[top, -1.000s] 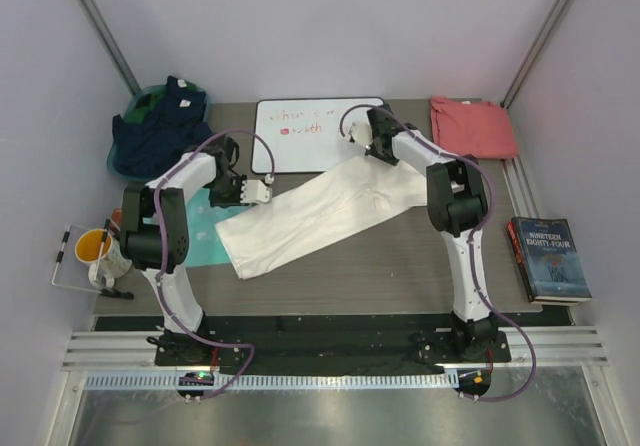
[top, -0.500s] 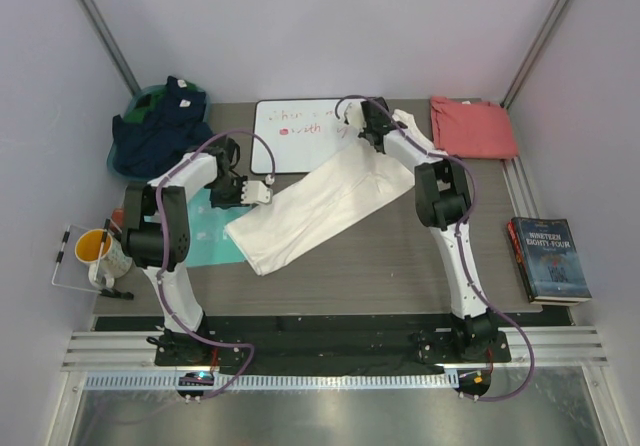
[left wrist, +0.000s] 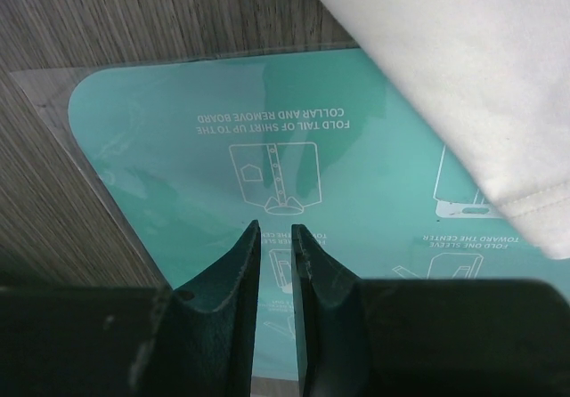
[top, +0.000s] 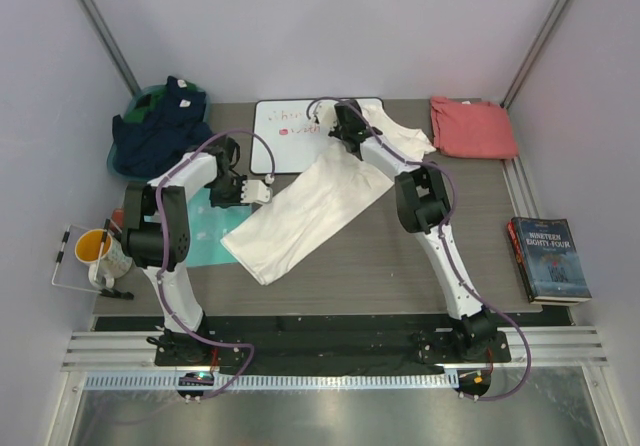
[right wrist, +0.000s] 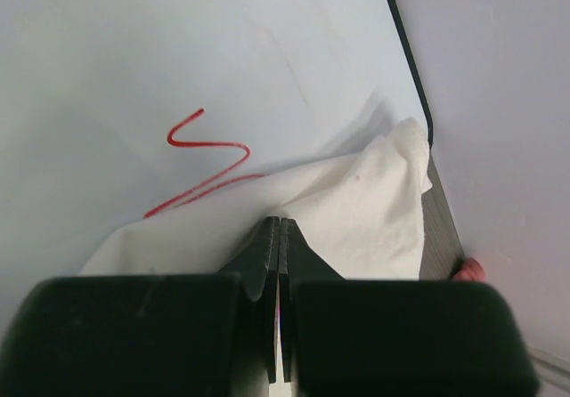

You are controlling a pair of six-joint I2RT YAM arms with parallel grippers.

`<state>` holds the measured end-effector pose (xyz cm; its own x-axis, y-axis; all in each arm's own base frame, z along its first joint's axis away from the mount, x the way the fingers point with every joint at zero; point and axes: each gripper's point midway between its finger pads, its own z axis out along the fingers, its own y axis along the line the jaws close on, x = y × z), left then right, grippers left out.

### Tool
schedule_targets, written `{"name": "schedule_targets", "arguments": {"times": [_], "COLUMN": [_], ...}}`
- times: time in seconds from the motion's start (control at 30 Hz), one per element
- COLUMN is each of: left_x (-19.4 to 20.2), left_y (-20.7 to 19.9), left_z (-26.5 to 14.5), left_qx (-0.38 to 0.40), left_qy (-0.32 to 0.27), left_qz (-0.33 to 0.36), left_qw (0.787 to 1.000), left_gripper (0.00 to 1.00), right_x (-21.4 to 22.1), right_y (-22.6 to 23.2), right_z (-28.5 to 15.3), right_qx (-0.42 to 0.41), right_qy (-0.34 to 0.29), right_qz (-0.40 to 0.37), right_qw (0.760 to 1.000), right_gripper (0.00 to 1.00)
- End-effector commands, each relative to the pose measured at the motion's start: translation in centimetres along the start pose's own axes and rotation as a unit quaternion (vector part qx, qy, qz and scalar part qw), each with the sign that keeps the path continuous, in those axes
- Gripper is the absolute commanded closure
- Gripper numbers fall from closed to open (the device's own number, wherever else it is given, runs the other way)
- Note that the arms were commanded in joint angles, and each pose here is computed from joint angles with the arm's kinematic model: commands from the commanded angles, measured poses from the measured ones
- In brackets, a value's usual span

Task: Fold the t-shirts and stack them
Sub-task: Fold the tshirt

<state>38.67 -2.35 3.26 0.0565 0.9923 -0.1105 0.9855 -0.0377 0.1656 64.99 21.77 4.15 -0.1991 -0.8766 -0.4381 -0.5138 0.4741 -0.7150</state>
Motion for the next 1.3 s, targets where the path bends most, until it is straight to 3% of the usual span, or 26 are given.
{"name": "schedule_targets", "arguments": {"times": [0.0, 0.33, 0.47, 0.5, 0.53, 0.6, 0.67, 0.7, 0.77, 0.8, 0.83, 0.9, 0.93, 0.97, 1.0, 1.03, 1.07, 1.13, 1.17, 1.27], "left_x": [-0.1, 0.0, -0.2, 0.0, -0.2, -0.5, -0.5, -0.4, -0.3, -0.5, -0.4, -0.6, -0.6, -0.6, -0.6, -0.3, -0.3, -0.1, -0.1, -0.4], "left_y": [1.0, 0.2, 0.8, 1.8, 2.2, 4.2, 4.5, 6.3, 6.0, 7.0, 6.5, 6.5, 6.0, 5.9, 5.8, 5.3, 5.3, 4.8, 4.6, 3.6], "left_z": [-0.7, -0.8, -2.0, -2.4, -2.9, -4.7, -5.3, -7.2, -7.1, -8.3, -7.9, -8.5, -8.8, -9.0, -9.3, -9.7, -10.2, -11.4, -11.9, -13.7], "left_qx": [-0.016, -0.012, -0.046, -0.070, -0.087, -0.152, -0.180, -0.234, -0.257, -0.290, -0.291, -0.305, -0.310, -0.316, -0.322, -0.332, -0.341, -0.357, -0.361, -0.370], "left_qy": [-0.002, -0.009, -0.032, -0.041, -0.057, -0.099, -0.124, -0.141, -0.155, -0.164, -0.166, -0.177, -0.179, -0.180, -0.181, -0.176, -0.175, -0.170, -0.170, -0.172], "left_qz": [-0.008, -0.013, -0.034, -0.046, -0.070, -0.103, -0.151, -0.157, -0.186, -0.184, -0.191, -0.206, -0.210, -0.214, -0.215, -0.220, -0.219, -0.217, -0.216, -0.212], "left_qw": [1.000, 1.000, 0.998, 0.996, 0.992, 0.978, 0.964, 0.949, 0.936, 0.925, 0.923, 0.913, 0.910, 0.907, 0.904, 0.901, 0.897, 0.892, 0.891, 0.888], "left_gripper": [0.79, 0.80, 0.81, 0.83, 0.83, 0.83, 0.82, 0.82, 0.82, 0.82, 0.81, 0.74, 0.73, 0.72, 0.72, 0.72, 0.73, 0.87, 1.00, 1.00], "right_x": [-1.1, -5.1, -8.0, -7.5, -9.6, -10.5, -12.6, -13.0, -14.7, -14.9, -15.3, -15.9, -15.5, -16.7, -14.9, -14.4, -14.6, -12.1, -11.9, -10.8], "right_y": [4.6, 3.6, -1.4, -2.2, -5.6, -6.8, -10.6, -10.2, -12.6, -12.7, -11.8, -11.9, -10.0, -9.2, -5.4, -3.4, -0.2, 4.6, 6.9, 11.6], "right_z": [1.5, 4.2, 2.4, 1.9, -0.5, -2.5, -6.6, -7.4, -11.2, -12.2, -12.8, -15.3, -15.4, -17.1, -16.7, -17.1, -18.0, -19.4, -20.3, -22.5], "right_qx": [-0.052, 0.015, 0.119, 0.140, 0.183, 0.199, 0.235, 0.231, 0.233, 0.226, 0.203, 0.177, 0.135, 0.081, 0.001, -0.048, -0.130, -0.222, -0.271, -0.343], "right_qy": [-0.029, -0.126, -0.168, -0.160, -0.195, -0.207, -0.231, -0.230, -0.246, -0.245, -0.240, -0.240, -0.223, -0.249, -0.210, -0.201, -0.217, -0.165, -0.167, -0.154], "right_qz": [0.012, 0.010, 0.063, 0.079, 0.110, 0.121, 0.145, 0.149, 0.168, 0.169, 0.158, 0.146, 0.128, 0.112, 0.086, 0.077, 0.052, 0.034, 0.026, 0.018], "right_qw": [0.998, 0.992, 0.977, 0.974, 0.957, 0.950, 0.933, 0.934, 0.926, 0.928, 0.936, 0.943, 0.957, 0.958, 0.974, 0.975, 0.966, 0.960, 0.948, 0.927], "right_gripper": [0.99, 0.99, 0.99, 0.99, 0.99, 0.98, 0.89, 0.86, 0.72, 0.65, 0.50, 0.42, 0.38, 0.37, 0.38, 0.49, 0.63, 0.99, 0.99, 0.99]}}
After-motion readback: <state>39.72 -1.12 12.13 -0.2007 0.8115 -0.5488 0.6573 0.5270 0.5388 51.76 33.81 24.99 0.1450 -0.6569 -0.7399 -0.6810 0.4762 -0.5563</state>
